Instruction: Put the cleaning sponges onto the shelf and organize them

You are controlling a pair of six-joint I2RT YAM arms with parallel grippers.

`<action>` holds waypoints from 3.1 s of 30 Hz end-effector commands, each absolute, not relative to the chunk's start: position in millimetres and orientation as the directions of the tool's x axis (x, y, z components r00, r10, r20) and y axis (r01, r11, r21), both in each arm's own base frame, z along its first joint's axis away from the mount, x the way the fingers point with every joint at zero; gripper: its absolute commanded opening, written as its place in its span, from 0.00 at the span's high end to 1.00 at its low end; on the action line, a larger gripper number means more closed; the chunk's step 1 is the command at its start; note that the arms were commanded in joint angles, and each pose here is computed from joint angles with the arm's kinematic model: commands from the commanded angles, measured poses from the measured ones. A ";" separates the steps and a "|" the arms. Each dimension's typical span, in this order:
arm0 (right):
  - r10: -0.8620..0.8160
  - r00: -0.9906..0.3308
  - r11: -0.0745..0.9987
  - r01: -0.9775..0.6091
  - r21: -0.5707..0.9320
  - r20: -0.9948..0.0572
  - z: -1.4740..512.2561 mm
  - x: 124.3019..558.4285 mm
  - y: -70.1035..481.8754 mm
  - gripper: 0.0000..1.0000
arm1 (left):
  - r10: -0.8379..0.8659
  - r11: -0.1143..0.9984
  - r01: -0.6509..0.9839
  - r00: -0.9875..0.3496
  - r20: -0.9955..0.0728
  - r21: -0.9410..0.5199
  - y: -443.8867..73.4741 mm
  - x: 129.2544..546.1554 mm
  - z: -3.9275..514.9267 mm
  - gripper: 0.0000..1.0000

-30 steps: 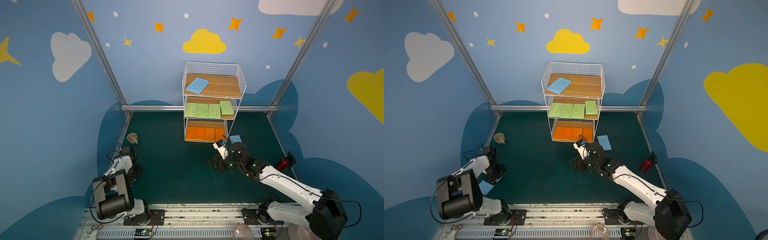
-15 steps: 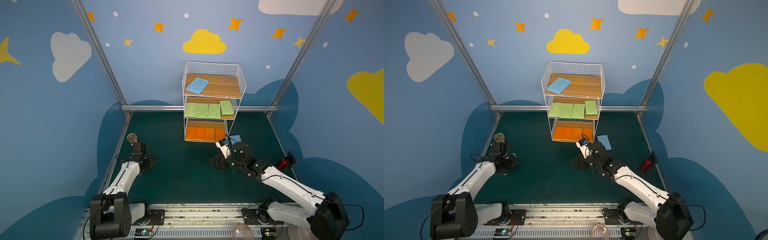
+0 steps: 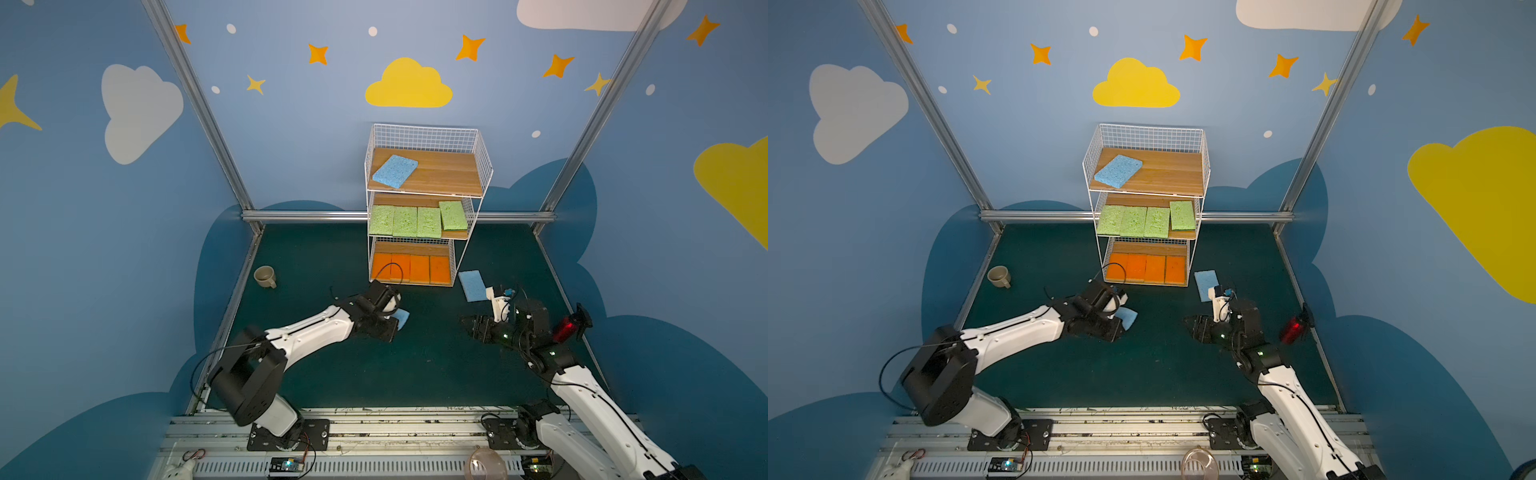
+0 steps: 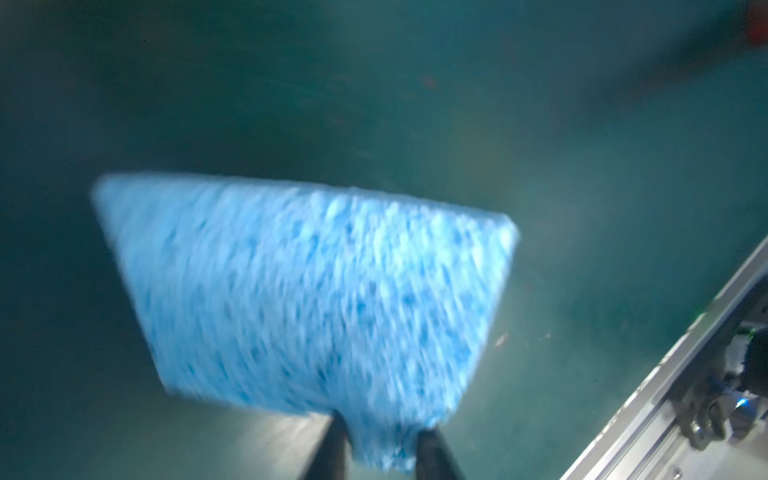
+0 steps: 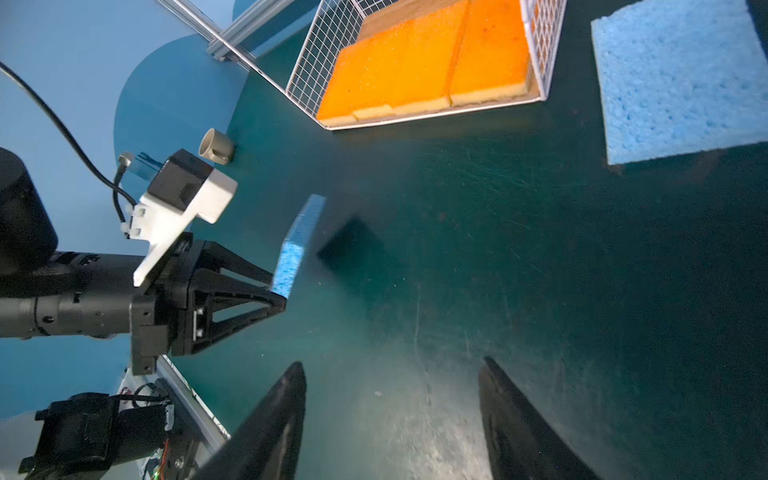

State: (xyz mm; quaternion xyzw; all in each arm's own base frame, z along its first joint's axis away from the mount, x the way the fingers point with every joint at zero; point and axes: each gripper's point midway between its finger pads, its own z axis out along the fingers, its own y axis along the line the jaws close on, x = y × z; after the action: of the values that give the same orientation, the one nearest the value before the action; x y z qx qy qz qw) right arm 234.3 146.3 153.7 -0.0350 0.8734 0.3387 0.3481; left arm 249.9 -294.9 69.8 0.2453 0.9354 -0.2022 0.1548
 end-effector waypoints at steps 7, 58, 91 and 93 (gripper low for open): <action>0.132 -0.793 0.755 -0.309 0.579 -0.595 147.0 227.0 150.1 0.39 | 0.430 0.786 0.568 -0.785 -0.446 -0.243 -287.5 245.3 72.2 0.15; -0.660 -0.450 0.556 -0.831 0.012 -0.602 120.0 193.9 258.2 0.44 | 0.001 0.860 0.260 -0.862 -0.507 -0.440 -224.2 271.6 84.0 0.00; -0.901 -0.381 0.421 -0.883 -0.208 -0.206 32.3 235.1 293.7 0.45 | -0.204 0.889 0.106 -0.780 -0.592 -0.445 -132.6 195.9 80.0 0.00; -0.903 -0.386 0.421 -0.883 -0.207 -0.191 25.6 235.5 293.5 0.46 | -0.196 0.896 0.097 -0.788 -0.584 -0.432 -132.4 197.2 78.7 0.00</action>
State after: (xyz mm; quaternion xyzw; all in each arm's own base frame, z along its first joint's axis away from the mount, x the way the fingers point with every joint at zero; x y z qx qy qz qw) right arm 232.7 292.4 32.4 -0.5361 0.8305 -0.0304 0.1479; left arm 195.8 -136.4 81.5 -0.0231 0.9132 -0.2414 0.3276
